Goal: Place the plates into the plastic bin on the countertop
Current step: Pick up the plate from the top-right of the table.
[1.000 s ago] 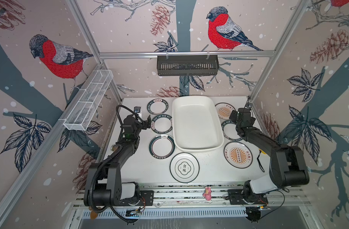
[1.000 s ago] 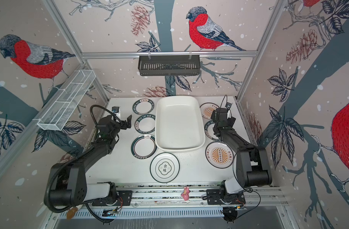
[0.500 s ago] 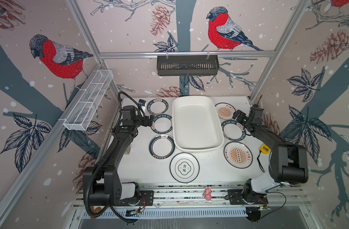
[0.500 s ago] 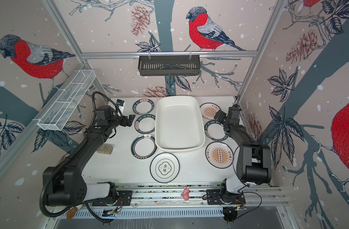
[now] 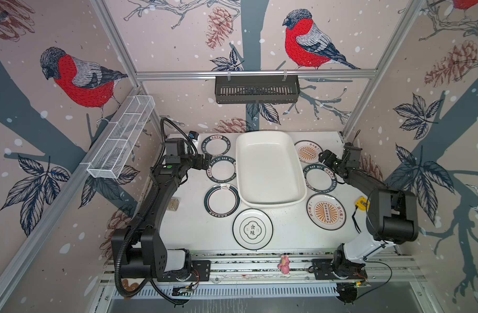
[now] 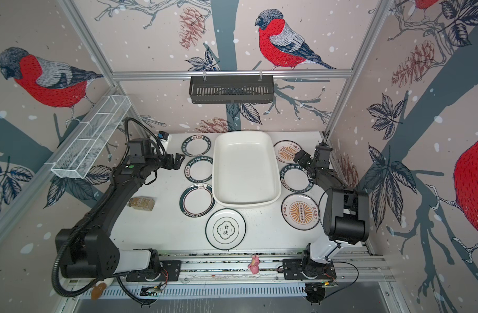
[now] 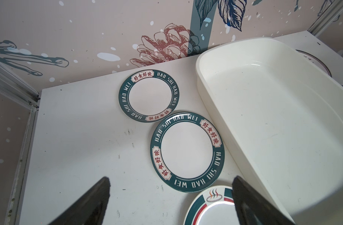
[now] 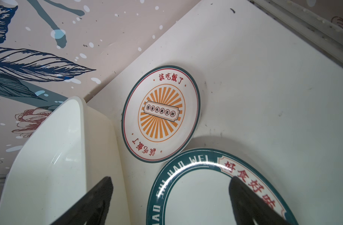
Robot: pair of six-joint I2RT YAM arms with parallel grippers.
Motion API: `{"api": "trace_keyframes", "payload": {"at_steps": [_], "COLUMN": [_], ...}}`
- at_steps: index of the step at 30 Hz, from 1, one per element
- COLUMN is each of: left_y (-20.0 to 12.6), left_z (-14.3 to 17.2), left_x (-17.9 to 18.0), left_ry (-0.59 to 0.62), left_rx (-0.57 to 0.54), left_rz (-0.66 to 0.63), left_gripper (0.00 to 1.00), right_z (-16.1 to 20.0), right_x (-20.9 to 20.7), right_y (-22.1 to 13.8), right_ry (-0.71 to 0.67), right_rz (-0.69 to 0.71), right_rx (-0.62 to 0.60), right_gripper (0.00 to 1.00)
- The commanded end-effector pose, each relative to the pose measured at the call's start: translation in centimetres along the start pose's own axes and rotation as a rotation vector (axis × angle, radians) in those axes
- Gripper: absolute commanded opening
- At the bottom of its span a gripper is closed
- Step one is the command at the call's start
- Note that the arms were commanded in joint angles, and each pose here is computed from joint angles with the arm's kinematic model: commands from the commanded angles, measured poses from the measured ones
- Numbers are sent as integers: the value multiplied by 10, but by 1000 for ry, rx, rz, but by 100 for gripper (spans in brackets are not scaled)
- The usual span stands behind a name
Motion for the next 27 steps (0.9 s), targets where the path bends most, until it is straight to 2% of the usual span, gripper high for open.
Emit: {"api": "trace_keyframes", "payload": {"at_steps": [1,7,12,27], "left_y": [-1,2,15,27], "left_z": [0,4,18,20], "left_x": [-3,-7,-11,-23], "left_ry": [5,16,-39,-11], "left_rx": [21,22,58,108], "left_rz": [37,82,154,244], "left_gripper": [97,97,97,97], "right_z": [-10,-24,-33,-25], "right_x": [2,-5,-12,-39], "right_y": [6,35,60,103], "right_ry": [-17,1,10,59], "right_rz": [-34,-41,-30,-60], "right_rx": [-23,6,31,154], "right_gripper": [95,91,88,79]}}
Point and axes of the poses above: each gripper's point midway between its finger pads, its own y axis out along the fingers, its own x axis along the line the jaws close on, z = x × y, the point moved 9 cm from there along -y, back along the fingers, and after that the axes turned 1 degree about y, right-handed, at the moved point
